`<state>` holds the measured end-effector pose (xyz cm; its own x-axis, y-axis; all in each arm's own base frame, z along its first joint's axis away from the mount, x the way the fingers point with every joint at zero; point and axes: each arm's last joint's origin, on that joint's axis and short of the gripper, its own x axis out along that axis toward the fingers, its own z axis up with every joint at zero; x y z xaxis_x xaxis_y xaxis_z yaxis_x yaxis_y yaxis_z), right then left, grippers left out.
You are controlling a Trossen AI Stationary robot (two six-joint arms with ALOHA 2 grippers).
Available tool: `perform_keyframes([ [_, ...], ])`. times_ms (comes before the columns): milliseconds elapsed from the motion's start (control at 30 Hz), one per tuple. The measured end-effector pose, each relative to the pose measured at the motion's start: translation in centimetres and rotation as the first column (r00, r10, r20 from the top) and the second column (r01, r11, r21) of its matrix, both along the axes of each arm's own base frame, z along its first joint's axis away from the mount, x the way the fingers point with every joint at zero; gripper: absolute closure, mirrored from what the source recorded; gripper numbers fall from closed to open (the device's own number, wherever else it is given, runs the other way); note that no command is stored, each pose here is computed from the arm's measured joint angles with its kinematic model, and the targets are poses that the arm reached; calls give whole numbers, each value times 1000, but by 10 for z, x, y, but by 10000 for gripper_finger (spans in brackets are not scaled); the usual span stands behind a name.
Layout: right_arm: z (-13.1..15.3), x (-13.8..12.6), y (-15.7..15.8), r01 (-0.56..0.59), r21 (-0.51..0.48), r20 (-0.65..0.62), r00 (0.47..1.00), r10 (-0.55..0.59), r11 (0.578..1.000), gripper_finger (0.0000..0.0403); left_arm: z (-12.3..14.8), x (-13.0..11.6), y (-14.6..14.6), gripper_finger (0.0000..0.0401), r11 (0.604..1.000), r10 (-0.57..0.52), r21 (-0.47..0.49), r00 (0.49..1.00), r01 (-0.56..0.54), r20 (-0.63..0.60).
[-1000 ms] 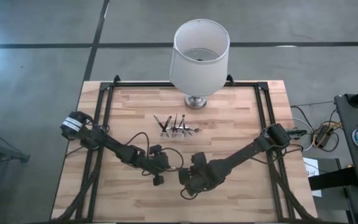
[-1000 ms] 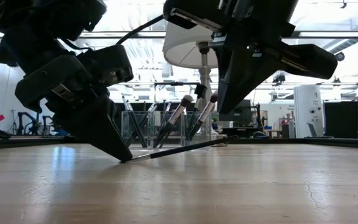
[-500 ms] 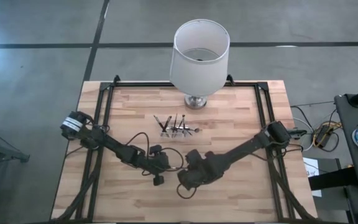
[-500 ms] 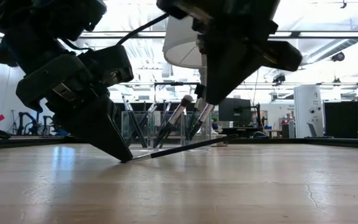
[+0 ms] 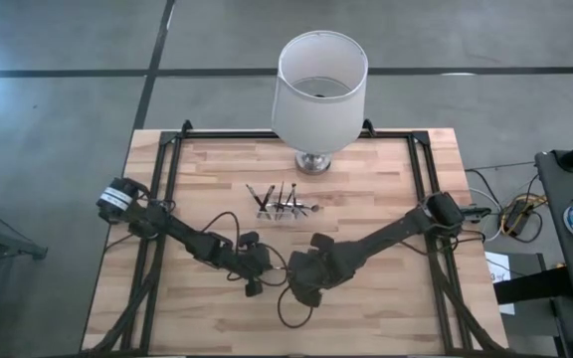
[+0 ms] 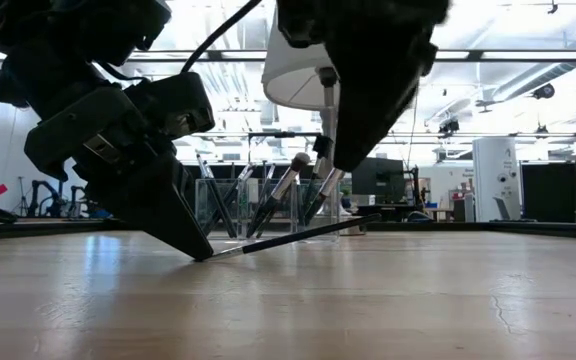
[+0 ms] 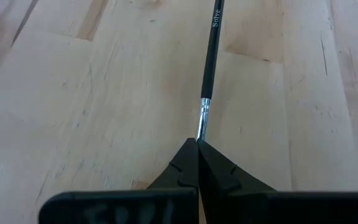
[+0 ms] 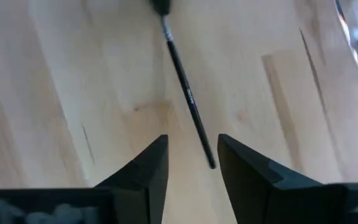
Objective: Put items in baskets/containers
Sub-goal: Put the eyeshadow brush into the transparent organizer
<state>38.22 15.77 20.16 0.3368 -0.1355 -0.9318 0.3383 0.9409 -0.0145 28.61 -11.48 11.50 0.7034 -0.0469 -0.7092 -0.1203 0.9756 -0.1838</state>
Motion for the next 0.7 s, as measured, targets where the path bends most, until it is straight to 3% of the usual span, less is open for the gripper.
perform_keyframes([
  [200,-2,1,-2,-254,-65,-55,966,251,965,272,0,0,0,401,1000,1,-1,1000,-1,-1],
  [700,-30,14,-9,-308,-56,-46,951,306,950,266,0,0,0,401,1000,18,-8,1000,-18,-1],
])
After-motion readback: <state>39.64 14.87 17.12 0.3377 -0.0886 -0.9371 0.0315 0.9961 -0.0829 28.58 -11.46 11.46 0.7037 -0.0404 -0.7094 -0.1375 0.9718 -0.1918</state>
